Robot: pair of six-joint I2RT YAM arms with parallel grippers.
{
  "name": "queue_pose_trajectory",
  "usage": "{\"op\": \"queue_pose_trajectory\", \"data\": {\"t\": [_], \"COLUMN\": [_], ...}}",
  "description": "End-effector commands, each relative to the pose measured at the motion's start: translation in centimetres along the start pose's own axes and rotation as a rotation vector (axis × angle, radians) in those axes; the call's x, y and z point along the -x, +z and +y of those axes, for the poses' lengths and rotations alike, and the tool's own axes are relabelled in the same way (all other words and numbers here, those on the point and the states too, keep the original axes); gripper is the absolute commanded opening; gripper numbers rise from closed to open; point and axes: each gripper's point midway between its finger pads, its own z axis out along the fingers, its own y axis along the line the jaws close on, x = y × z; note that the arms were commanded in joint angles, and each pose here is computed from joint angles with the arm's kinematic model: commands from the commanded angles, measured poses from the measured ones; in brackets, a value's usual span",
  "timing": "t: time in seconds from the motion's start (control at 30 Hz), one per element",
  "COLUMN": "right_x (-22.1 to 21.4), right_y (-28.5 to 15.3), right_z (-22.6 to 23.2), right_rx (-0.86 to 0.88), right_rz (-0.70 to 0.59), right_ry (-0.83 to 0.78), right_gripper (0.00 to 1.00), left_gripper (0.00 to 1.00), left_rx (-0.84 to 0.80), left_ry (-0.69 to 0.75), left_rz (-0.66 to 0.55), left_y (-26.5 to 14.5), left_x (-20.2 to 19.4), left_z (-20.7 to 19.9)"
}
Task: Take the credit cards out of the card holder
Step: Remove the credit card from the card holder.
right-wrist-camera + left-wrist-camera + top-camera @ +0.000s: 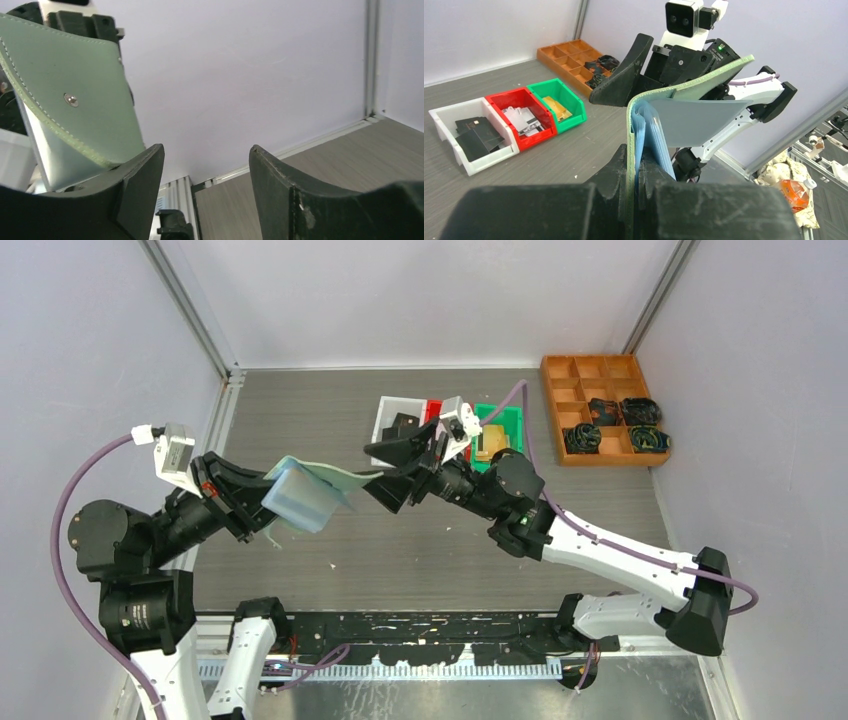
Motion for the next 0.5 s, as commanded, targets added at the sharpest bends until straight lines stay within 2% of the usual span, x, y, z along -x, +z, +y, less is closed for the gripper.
{"op": "queue_pose_trajectory", "data": {"t": [0.0,0.07,0.2,0.47], "right_x": [1.6,0.5,-1.8,0.0], "right_y": [0.0,-1.0,-2.4,-0.8], "right_z": [2.7,2.0,0.8,3.5], "right_rx": [0.114,0.084,0.049,0.203], "right_rz": [0.003,0.045,0.09,-0.066], "right_ry": [-0.012,-0.055,-0.077,-0.023], "right_gripper": [0.67,0.68,0.79,0.92], "left_gripper": [0.0,0.0,0.0,0.0], "left_rx": [-0.041,-0.033,0.004,0.106], "left_ry": [0.034,0.042,0.035,-0.038], "left_rz": [-0.007,-0.007,-0.021,-0.056], "left_y": [-0.2,-0.2,-0.2,0.0], "left_x": [0.5,0.6,0.7,0.7], "left_z": [-1.3,-1.3,-0.7,1.6]}}
